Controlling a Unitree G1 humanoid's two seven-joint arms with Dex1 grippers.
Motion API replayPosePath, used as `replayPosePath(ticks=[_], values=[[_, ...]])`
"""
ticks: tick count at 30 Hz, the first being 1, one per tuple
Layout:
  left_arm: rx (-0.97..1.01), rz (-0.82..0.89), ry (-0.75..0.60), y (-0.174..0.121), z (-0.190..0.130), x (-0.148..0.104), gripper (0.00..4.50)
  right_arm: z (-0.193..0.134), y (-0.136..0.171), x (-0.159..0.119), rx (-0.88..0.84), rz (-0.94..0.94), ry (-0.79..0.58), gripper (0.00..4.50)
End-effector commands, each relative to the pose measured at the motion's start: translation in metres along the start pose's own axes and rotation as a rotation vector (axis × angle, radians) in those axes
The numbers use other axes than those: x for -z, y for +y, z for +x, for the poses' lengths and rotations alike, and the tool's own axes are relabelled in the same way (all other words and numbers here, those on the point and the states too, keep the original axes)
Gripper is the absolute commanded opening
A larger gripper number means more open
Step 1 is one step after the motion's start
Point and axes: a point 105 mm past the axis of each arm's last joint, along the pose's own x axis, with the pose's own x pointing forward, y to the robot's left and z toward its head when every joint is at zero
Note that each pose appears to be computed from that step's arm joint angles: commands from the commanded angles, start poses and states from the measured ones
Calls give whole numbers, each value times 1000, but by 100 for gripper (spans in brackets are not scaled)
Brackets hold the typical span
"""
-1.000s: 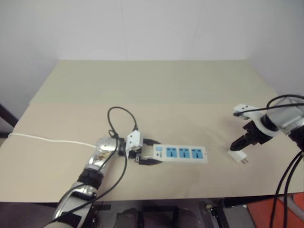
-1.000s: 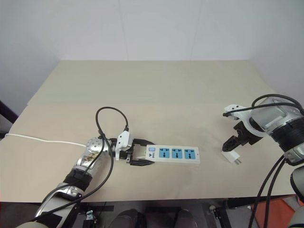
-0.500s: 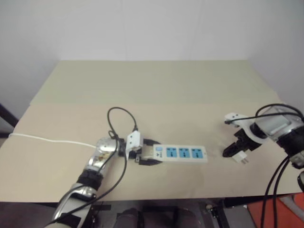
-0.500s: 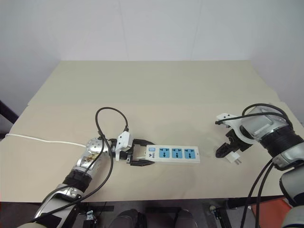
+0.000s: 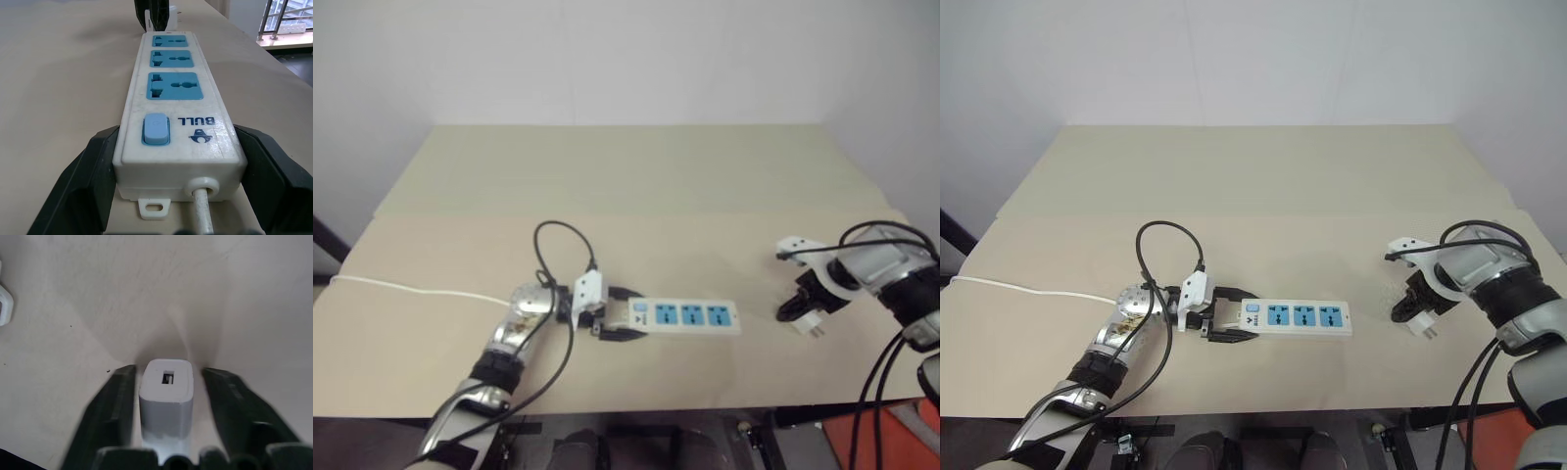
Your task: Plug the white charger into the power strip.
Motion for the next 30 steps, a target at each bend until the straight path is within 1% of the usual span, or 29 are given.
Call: replayPosePath(ticks=[1, 6, 8, 9, 11, 12, 14, 16, 18, 19, 21, 24, 26, 30], values=[[5, -23, 61, -5, -1, 13, 325, -4, 1, -3, -10, -8, -28, 113], [2, -23, 68, -4, -4, 13, 325, -6, 7, -3, -27, -24, -31, 112], [0, -23, 70, -4, -5, 14, 325, -11, 7, -9, -16, -39, -70, 112], [-2, -23, 71, -4, -6, 13, 325, -21, 7, -23, 6, -61, -161, 112], [-5, -22, 74, -3, -7, 13, 325, -35, 7, -40, 35, -90, -287, 112], [-8, -20, 76, -2, -8, 13, 325, -49, 12, -52, 20, -121, -387, 112], [-16, -19, 80, 1, -9, 12, 325, -77, 29, -76, -20, -204, -617, 112], [-22, -21, 84, 3, -11, 12, 325, -97, 43, -92, -57, -241, -782, 112], [-28, -25, 88, 4, -11, 12, 325, -111, 66, -105, -147, -289, -950, 112], [-30, -27, 89, 4, -11, 12, 325, -115, 73, -108, -172, -305, -1005, 112], [-34, -33, 90, 4, -11, 12, 325, -116, 95, -118, -179, -374, -1142, 112], [-44, -41, 89, 5, -10, 12, 325, -106, 128, -124, -281, -451, -1233, 112], [-50, -44, 89, 6, -11, 12, 325, -96, 144, -124, -361, -475, -1248, 112], [-58, -43, 94, 8, -13, 11, 325, -74, 160, -123, -434, -505, -1250, 112]])
